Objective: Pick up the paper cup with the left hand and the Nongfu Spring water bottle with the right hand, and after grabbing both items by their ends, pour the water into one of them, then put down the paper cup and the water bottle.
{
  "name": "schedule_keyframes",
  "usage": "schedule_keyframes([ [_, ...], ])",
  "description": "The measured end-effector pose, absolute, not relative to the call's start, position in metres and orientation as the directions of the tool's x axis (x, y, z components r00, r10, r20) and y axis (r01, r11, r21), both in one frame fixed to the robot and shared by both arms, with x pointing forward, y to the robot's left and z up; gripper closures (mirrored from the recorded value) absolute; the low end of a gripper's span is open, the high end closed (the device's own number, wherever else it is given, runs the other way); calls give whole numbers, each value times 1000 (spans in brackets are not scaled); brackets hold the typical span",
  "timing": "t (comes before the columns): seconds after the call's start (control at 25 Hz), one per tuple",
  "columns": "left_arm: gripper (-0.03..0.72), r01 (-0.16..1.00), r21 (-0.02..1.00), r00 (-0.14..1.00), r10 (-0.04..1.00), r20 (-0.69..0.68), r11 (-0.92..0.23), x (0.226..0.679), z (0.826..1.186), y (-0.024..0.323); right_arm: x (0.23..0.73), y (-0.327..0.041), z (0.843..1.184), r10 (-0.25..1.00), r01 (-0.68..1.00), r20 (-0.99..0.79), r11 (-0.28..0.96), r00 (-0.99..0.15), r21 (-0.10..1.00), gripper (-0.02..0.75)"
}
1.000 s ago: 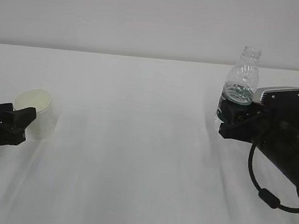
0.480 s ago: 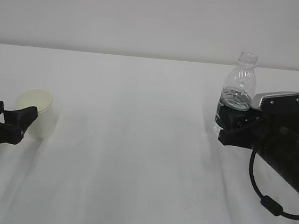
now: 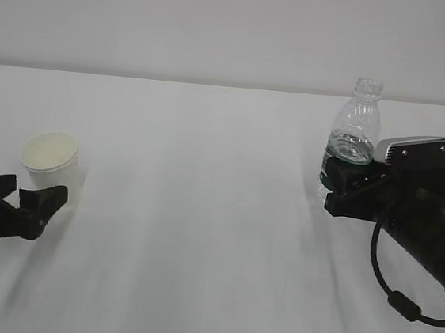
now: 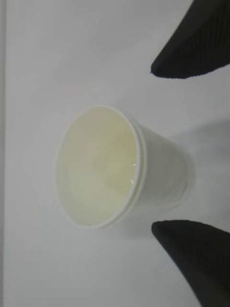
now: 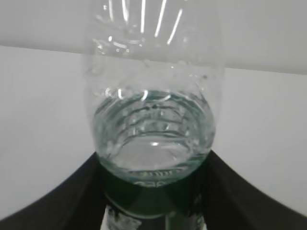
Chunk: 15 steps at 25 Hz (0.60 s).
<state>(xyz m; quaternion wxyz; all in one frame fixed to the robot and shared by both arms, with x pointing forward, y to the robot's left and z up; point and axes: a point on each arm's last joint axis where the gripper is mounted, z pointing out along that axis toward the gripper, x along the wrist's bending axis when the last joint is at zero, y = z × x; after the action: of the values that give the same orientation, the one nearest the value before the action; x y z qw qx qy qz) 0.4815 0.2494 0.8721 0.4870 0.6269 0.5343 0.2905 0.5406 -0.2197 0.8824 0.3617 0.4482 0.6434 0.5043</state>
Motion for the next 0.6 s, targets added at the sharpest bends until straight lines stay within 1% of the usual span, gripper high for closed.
schedule_keyframes([
  [0.12, -1, 408, 912, 256, 954, -159, 42, 481, 866, 249, 541, -220, 882, 942, 212, -13, 90, -337, 973, 322],
  [0.48, -1, 363, 931, 257, 956, -141, 40, 499, 869, 248, 541, -220, 882, 942, 212, -13, 90, -337, 973, 322],
  [0.6, -1, 370, 928, 256, 956, -142, 39, 502, 865, 247, 541, -220, 882, 942, 212, -13, 90, -337, 973, 322],
])
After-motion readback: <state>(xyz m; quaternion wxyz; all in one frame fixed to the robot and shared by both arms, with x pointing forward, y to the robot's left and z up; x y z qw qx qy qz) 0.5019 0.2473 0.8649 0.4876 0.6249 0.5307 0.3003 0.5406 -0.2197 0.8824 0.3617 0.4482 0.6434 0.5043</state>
